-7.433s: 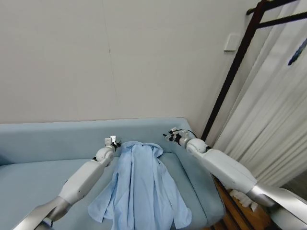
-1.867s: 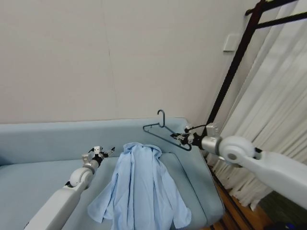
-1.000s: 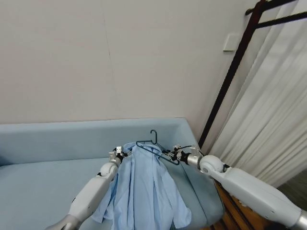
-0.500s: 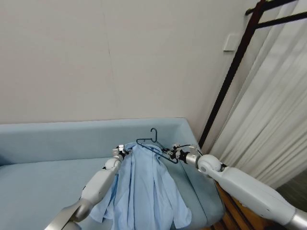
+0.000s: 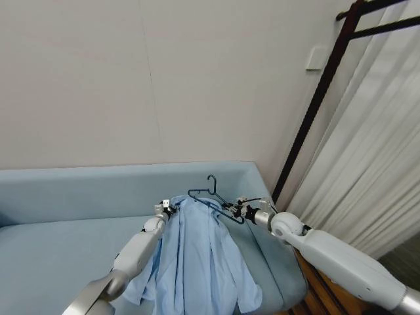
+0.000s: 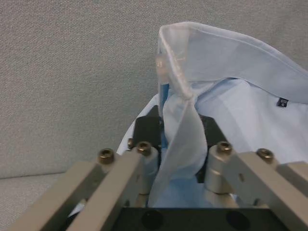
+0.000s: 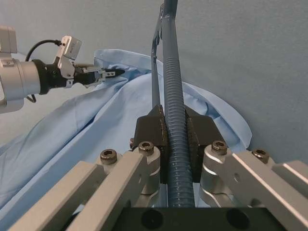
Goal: Pick up the clothes from the sofa and hang them on the clothes hanger.
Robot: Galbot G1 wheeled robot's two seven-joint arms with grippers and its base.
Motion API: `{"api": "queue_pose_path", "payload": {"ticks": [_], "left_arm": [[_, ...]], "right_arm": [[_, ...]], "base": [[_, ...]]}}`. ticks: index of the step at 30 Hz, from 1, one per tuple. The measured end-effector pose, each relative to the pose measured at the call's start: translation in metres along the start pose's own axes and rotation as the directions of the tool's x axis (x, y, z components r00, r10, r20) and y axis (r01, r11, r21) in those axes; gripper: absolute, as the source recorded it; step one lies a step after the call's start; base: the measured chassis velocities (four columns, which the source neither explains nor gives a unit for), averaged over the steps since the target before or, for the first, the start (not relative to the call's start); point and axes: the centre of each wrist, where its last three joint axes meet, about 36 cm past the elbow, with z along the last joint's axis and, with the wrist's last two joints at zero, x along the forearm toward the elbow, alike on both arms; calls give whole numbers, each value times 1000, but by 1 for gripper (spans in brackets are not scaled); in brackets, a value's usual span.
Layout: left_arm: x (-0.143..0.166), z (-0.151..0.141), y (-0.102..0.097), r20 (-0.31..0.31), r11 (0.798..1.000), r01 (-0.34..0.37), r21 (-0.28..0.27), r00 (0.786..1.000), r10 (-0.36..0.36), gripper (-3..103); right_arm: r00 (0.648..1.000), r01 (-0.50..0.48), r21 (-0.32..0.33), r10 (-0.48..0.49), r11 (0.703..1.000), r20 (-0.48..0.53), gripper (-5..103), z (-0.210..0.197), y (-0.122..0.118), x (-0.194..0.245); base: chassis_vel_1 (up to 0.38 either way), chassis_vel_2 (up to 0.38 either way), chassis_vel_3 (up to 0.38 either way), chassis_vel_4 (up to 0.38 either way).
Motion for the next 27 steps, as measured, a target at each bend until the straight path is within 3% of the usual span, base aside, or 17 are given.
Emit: {"api": "queue_pose_path", "payload": {"ticks": [2, 5, 16, 20, 27], "left_arm": [[1, -2, 0, 6, 1000, -3, -2, 1000, 3, 7], [3, -3, 2, 9, 1000, -2, -7, 1000, 2, 1], [26, -26, 17, 57, 998, 5, -59, 998, -1, 0], [63, -63, 38, 108, 991, 10, -135, 994, 5, 0], [94, -94, 57, 154, 973, 29, -228, 988, 7, 0]], "right_arm": [[1000, -2, 0, 2, 1000, 0, 8, 0, 0, 1], [1000, -3, -1, 3, 1000, 1, 8, 0, -1, 1], [998, 63, -10, -63, 998, -4, 8, 2, 2, 8], [982, 181, -11, -182, 983, -51, 8, 4, -7, 15], [965, 250, -21, -251, 968, -80, 8, -3, -19, 6]], "base": [[0, 0, 0, 0], [0, 0, 0, 0], [0, 0, 0, 0], [0, 0, 0, 0], [0, 0, 0, 0]]}}
